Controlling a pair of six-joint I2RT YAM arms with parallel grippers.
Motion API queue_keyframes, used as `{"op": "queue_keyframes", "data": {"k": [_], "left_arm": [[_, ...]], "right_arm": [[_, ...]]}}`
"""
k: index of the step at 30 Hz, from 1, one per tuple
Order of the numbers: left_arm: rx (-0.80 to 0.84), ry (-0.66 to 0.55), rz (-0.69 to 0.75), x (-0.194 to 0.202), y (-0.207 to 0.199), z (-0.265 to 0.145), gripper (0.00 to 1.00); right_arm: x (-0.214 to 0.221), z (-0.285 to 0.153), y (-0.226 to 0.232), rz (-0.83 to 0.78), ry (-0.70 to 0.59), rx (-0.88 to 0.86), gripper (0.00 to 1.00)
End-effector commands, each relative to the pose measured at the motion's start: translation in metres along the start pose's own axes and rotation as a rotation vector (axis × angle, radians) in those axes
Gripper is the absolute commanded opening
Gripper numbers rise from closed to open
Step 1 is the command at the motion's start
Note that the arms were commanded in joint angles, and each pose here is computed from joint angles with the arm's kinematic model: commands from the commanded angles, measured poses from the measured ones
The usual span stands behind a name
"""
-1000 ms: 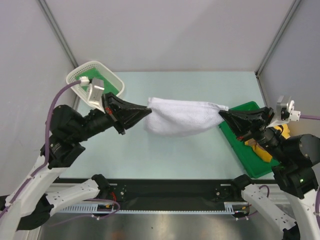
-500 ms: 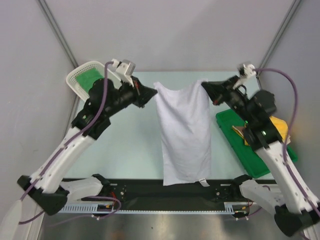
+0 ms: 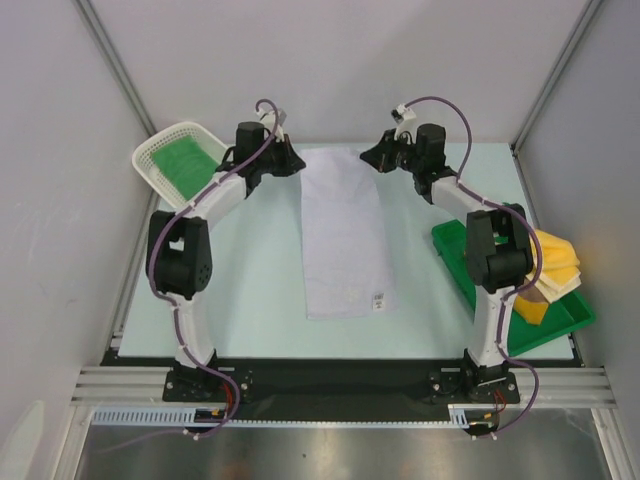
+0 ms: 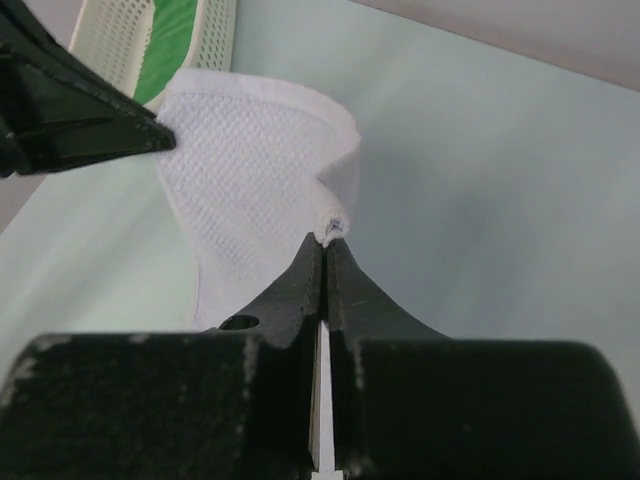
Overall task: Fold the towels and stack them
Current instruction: Flatten out the crumpled towel, then fold the towel
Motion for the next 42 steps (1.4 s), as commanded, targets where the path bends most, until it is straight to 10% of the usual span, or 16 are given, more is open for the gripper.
{"op": "queue_keyframes", "data": {"k": [1,31,42], "left_arm": [[0.149,-0.118,0.071,-0.054,-0.006,0.001,0.00],[0.197,0.114,0.045,0.148,-0.046,-0.111,0.01],[0.076,0.191,-0.022,0.203,-0.028,-0.130,0.30]], "right_arm": [[-0.039,0.008,-0.009,-0.121,-0.158,-0.109,0.00],[0.098,-0.156,0.092,0.221,0.170,0.029,0.00],[0.138,-0.185,0.132,0.297,0.316,0.001,0.26]]}}
Point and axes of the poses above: each gripper's point midway between its finger pads, its own z axis out along the fingers, its own y axis along the line the jaws close on, x = y × z, the point moved 8 cm from there along -z, back along the fingers, and after that the axes turned 12 degrees about -z, right-handed, at the moved point
